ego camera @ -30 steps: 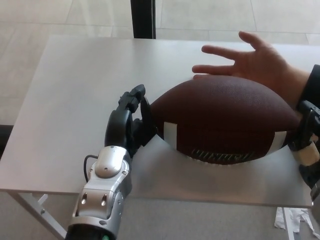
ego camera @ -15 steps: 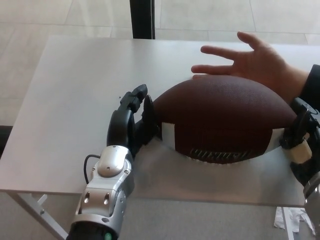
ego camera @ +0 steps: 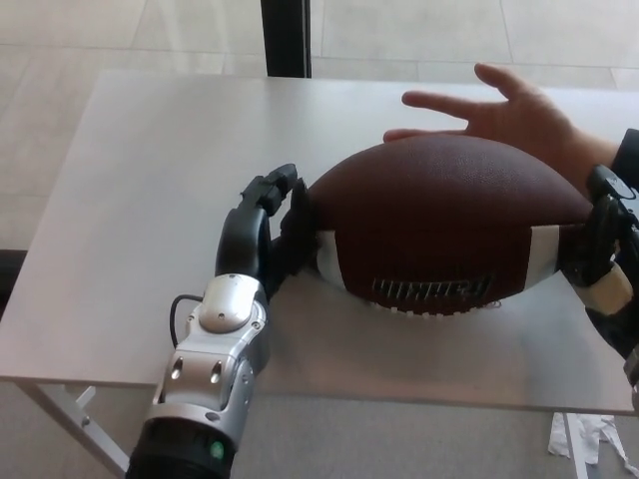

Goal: The robot uses both its hands to grab the left and right ends of a football kept in the middle of the desk infront of it, lifts it up and places it in the palm of a person

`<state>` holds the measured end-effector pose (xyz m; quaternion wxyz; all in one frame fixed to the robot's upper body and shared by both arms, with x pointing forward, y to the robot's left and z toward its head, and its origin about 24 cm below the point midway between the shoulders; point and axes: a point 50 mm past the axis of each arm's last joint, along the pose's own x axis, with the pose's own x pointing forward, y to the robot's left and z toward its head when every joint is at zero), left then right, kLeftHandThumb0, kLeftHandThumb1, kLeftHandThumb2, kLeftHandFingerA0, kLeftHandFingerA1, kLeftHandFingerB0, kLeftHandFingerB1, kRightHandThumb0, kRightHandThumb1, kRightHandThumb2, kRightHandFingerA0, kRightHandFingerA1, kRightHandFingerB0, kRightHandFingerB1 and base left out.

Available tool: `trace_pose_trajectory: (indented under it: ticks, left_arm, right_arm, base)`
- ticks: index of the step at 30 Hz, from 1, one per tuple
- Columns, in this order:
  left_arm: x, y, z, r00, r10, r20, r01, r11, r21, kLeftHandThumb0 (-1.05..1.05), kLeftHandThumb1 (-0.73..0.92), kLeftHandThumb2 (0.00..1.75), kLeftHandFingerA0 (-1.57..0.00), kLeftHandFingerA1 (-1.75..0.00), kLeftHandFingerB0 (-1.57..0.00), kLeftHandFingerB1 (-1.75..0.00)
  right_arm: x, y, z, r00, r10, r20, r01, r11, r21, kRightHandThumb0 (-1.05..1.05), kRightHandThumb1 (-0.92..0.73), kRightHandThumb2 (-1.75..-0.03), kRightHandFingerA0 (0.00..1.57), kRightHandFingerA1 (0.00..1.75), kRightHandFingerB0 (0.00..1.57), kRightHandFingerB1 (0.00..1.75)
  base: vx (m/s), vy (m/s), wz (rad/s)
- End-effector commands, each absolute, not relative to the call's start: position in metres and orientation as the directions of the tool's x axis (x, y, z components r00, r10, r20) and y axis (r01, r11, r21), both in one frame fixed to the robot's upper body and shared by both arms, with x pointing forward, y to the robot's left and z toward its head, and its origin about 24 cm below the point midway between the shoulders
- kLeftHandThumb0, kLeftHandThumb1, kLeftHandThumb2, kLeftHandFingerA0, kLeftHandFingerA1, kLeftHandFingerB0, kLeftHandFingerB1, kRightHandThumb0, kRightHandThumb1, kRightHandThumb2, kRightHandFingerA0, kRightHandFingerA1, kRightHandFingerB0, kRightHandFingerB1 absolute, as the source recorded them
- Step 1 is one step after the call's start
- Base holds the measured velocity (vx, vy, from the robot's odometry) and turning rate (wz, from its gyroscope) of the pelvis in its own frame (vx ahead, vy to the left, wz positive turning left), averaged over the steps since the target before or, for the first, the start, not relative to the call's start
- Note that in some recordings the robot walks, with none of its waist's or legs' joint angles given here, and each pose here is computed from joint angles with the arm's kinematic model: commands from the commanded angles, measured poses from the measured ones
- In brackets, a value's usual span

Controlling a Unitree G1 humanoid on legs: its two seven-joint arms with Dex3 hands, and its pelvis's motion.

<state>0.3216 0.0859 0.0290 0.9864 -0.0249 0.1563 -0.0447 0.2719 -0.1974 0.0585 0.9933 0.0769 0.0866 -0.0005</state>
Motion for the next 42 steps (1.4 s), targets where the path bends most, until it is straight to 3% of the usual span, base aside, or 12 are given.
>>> trace_pose_trajectory:
  ticks: [1, 3, 5, 11, 12, 16, 17, 19, 27, 33, 39, 42]
  left_arm:
    - [0.315, 0.068, 0.010, 0.856, -0.207, -0.474, 0.242, 0.970, 0.013, -0.69, 0.59, 0.91, -0.69, -0.77, -0.05, -0.34]
    - [0.313, 0.060, 0.010, 0.847, -0.246, -0.471, 0.288, 0.957, 0.018, -0.67, 0.59, 0.92, -0.73, -0.81, -0.03, -0.25]
    - [0.313, 0.053, 0.009, 0.837, -0.252, -0.486, 0.309, 0.950, 0.040, -0.64, 0.62, 0.98, -0.66, -0.81, 0.00, -0.25]
    - [0.309, 0.046, 0.005, 0.811, -0.318, -0.492, 0.347, 0.937, -0.034, -0.47, 0.79, 0.63, -0.41, -0.97, 0.00, -0.24]
    - [0.306, 0.042, 0.004, 0.813, -0.342, -0.471, 0.361, 0.931, -0.053, -0.59, 0.66, 0.98, -0.43, -0.81, -0.04, -0.37]
    - [0.303, 0.035, 0.003, 0.803, -0.371, -0.467, 0.386, 0.920, -0.067, -0.62, 0.88, 0.66, -0.41, -1.18, -0.12, -0.36]
    - [0.302, 0.033, 0.002, 0.798, -0.372, -0.474, 0.392, 0.918, -0.062, -0.66, 0.73, 1.10, -0.66, -1.11, -0.27, -0.59]
    - [0.302, 0.022, 0.004, 0.786, -0.366, -0.498, 0.414, 0.910, -0.014, -0.72, 0.89, 0.67, -0.50, -0.97, -0.18, -0.34]
    - [0.296, 0.001, 0.002, 0.799, -0.463, -0.384, 0.478, 0.876, -0.062, -0.69, 0.59, 0.96, -0.25, -0.65, -0.16, -0.48]
    - [0.286, -0.010, 0.002, 0.802, -0.516, -0.302, 0.480, 0.856, -0.189, -0.29, 0.78, 0.68, -0.61, -1.63, -0.44, -0.41]
    - [0.282, -0.016, -0.001, 0.799, -0.518, -0.306, 0.427, 0.847, -0.318, -0.21, 0.60, 1.18, -0.85, -1.75, -0.68, -1.75]
    - [0.280, -0.017, -0.004, 0.795, -0.508, -0.331, 0.382, 0.843, -0.378, -0.29, 0.70, 1.11, -0.82, -1.75, -0.63, -1.75]
  right_arm:
    - [0.276, -0.172, 0.064, 0.953, 0.255, -0.166, -0.221, 0.956, 0.194, -1.05, -0.77, -1.22, 0.42, 0.59, 0.00, 0.06]
    - [0.278, -0.167, 0.064, 0.945, 0.274, -0.181, -0.241, 0.953, 0.184, -1.04, -0.91, -0.72, 0.50, 0.47, 0.00, 0.11]
    - [0.279, -0.161, 0.060, 0.940, 0.279, -0.195, -0.251, 0.955, 0.156, -0.99, -0.74, -1.16, 0.54, 0.62, 0.00, 0.13]
    - [0.280, -0.150, 0.055, 0.930, 0.309, -0.200, -0.276, 0.945, 0.173, -1.05, -0.75, -1.19, 0.58, 0.63, 0.00, 0.09]
    - [0.282, -0.144, 0.055, 0.925, 0.313, -0.213, -0.272, 0.941, 0.203, -1.05, -0.91, -0.67, 0.62, 0.52, 0.00, 0.24]
    - [0.286, -0.139, 0.055, 0.924, 0.318, -0.210, -0.272, 0.936, 0.223, -1.03, -0.65, -1.01, 0.49, 0.58, 0.00, 0.00]
    - [0.287, -0.136, 0.056, 0.917, 0.342, -0.206, -0.293, 0.927, 0.234, -1.05, -0.65, -1.02, 0.46, 0.56, 0.00, 0.00]
    - [0.291, -0.128, 0.059, 0.912, 0.369, -0.180, -0.319, 0.912, 0.256, -0.99, -0.57, -0.78, 0.56, 0.60, 0.00, 0.12]
    - [0.296, -0.114, 0.064, 0.922, 0.337, -0.190, -0.274, 0.916, 0.292, -0.63, -0.48, -0.87, 1.07, 1.03, 0.12, 0.50]
    - [0.296, -0.109, 0.061, 0.934, 0.315, -0.169, -0.262, 0.924, 0.279, -0.32, -0.67, -0.77, 1.20, 1.75, 0.76, 0.58]
    - [0.295, -0.106, 0.056, 0.933, 0.328, -0.150, -0.297, 0.934, 0.198, -0.26, -0.41, -1.44, 1.10, 1.75, 1.04, 1.41]
    - [0.293, -0.105, 0.054, 0.931, 0.322, -0.169, -0.289, 0.937, 0.195, -0.28, -0.49, -1.46, 1.17, 1.74, 1.03, 1.61]
  base:
    - [0.00, 0.000, 0.00]
    - [0.00, 0.000, 0.00]
    - [0.00, 0.000, 0.00]
    - [0.00, 0.000, 0.00]
    - [0.00, 0.000, 0.00]
    - [0.00, 0.000, 0.00]
    - [0.00, 0.000, 0.00]
    - [0.00, 0.000, 0.00]
    - [0.00, 0.000, 0.00]
    - [0.00, 0.000, 0.00]
    - [0.00, 0.000, 0.00]
    - [0.00, 0.000, 0.00]
